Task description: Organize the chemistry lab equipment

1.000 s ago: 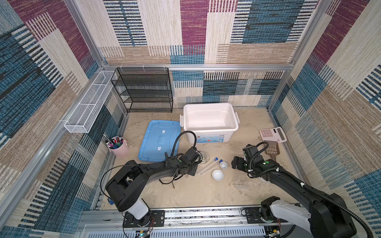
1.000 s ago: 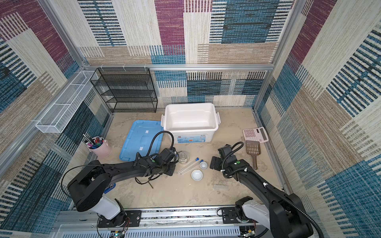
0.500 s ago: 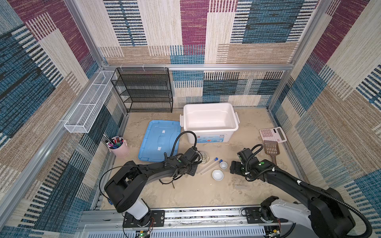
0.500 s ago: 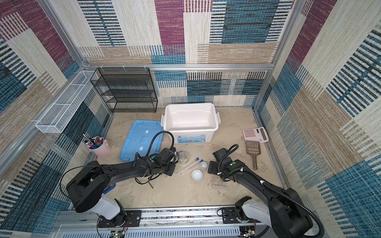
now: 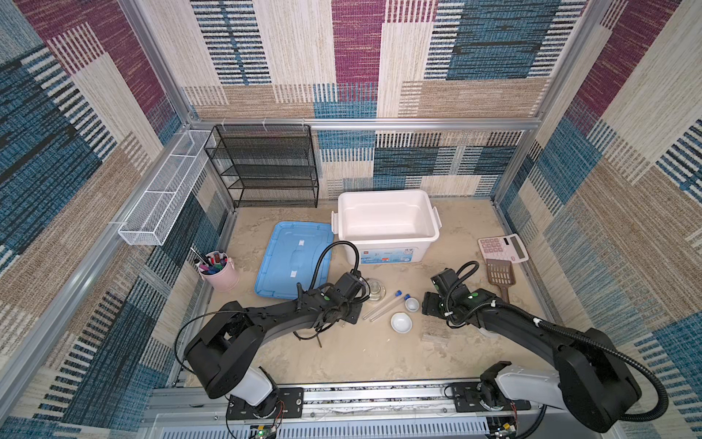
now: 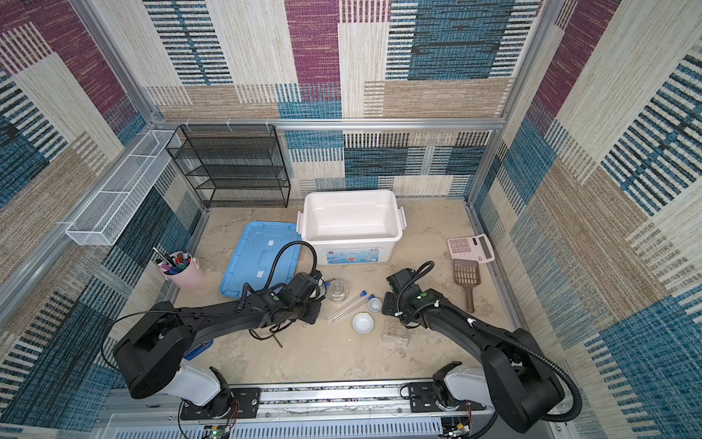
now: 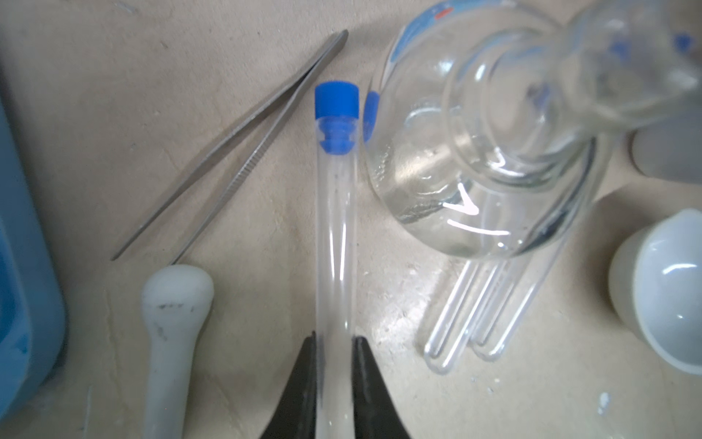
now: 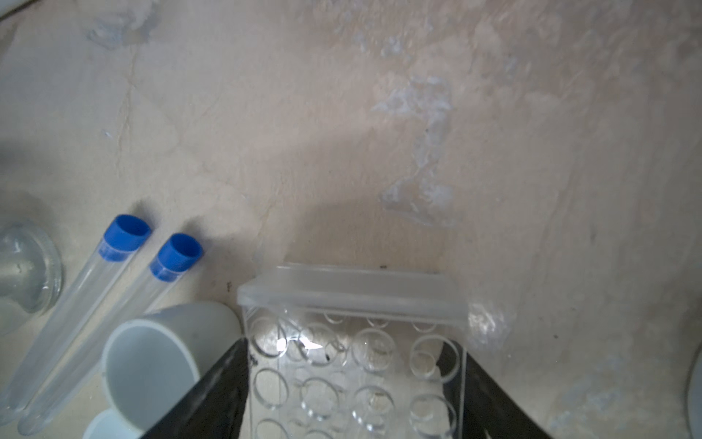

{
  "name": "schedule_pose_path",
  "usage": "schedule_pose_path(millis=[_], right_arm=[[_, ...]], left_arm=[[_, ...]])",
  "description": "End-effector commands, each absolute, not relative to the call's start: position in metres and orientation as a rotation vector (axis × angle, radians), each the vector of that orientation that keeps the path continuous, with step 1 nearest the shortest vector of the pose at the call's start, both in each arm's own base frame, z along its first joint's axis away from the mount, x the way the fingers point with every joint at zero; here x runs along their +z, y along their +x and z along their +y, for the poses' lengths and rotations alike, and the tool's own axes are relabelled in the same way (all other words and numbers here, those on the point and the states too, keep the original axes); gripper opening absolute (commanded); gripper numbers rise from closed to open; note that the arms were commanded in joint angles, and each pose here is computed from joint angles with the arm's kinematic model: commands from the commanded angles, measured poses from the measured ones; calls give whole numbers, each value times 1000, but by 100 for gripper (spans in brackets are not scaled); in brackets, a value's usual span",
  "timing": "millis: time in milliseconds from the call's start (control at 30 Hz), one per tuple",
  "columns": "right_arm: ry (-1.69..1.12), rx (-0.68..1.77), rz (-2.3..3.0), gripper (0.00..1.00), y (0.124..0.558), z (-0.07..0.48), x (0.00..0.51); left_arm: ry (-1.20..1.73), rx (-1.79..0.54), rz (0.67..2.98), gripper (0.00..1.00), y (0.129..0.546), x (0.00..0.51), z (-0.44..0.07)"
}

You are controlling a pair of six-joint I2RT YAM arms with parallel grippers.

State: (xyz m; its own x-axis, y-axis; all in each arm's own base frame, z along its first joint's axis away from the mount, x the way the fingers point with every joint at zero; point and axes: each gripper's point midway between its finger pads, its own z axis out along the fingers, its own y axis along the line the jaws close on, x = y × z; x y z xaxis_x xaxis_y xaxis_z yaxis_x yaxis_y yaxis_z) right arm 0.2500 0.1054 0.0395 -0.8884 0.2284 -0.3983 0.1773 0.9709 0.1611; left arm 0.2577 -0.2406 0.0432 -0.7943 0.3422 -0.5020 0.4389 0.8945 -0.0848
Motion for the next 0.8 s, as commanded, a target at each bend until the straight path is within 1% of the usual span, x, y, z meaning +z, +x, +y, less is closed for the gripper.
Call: schedule_pose_path(millis=[0,133,233,400,767], right_arm=[[238,59,2658,73,262,97,42],[184,-7,2621,71,276,91,48],[166,-12,2578,72,291,85,55],[168,42,2517,72,318,76,64],[82,137,2452,74,362,85,67]], left_arm=[[573,-289,2543,13,261,49,-244],[563,-291,2543,13,260,49,-243],[556,-295,2542,13,260,50,-242],[547,-293,2538,13,259,51,-241],[531,-284,2546,13,258,51,-238]])
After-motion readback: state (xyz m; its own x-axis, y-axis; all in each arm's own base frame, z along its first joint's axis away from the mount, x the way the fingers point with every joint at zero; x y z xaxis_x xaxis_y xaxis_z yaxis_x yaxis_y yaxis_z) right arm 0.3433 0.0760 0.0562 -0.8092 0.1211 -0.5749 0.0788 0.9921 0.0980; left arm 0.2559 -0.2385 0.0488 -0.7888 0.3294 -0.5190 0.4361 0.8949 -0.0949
